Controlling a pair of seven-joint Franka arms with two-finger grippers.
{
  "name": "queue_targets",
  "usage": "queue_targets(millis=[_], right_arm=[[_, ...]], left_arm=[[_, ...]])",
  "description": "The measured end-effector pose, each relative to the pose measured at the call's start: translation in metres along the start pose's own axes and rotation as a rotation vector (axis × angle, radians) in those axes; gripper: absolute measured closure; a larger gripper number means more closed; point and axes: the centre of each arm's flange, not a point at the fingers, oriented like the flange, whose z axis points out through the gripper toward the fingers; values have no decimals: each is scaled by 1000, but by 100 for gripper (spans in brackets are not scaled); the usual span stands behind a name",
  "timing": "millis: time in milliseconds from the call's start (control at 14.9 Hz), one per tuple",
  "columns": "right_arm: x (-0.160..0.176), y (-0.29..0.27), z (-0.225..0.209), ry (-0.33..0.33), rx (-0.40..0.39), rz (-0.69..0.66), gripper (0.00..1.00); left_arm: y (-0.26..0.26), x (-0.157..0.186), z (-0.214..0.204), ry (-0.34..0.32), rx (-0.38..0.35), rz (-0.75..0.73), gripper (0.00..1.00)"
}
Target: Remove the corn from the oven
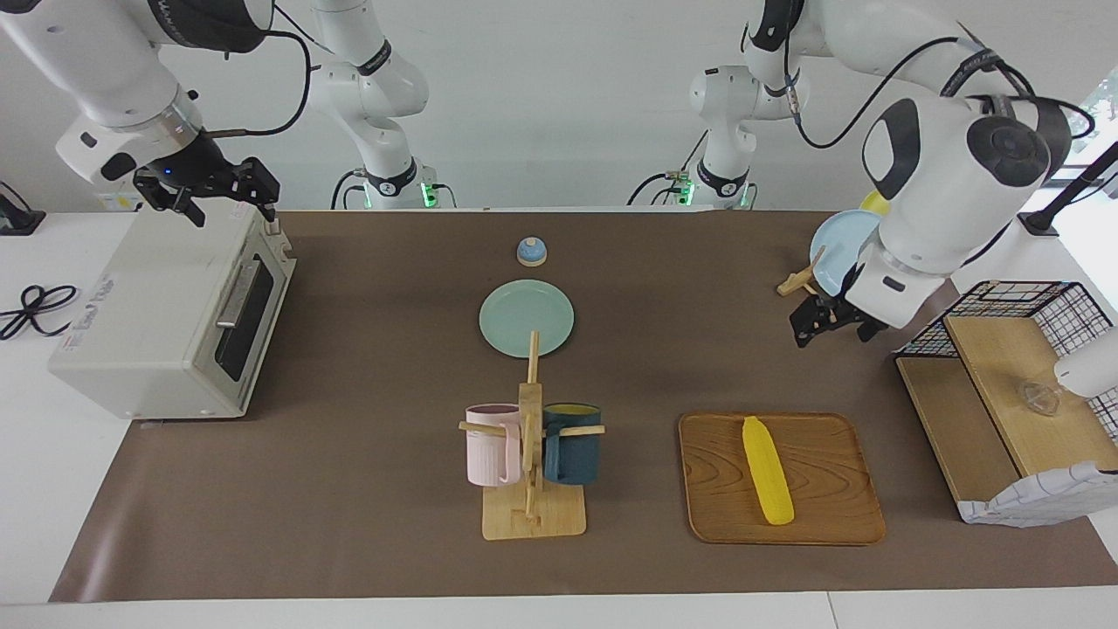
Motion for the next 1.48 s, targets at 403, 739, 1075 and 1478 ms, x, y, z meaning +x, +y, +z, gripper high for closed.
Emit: queue_targets(millis=[403, 739, 1075, 1478], right_arm=[[0, -1, -1, 1, 0, -2, 0], [0, -1, -1, 2, -1, -1, 0], [0, -1, -2, 4, -1, -2, 0], [2, -1, -4, 28, -5, -2, 0]], left_arm=[[-8, -95, -49, -58, 31, -9, 0], [-9, -129, -38, -80, 39, -35, 0], [-9, -121, -38, -29, 15, -42, 0], [1, -122, -37, -30, 16, -25, 0]])
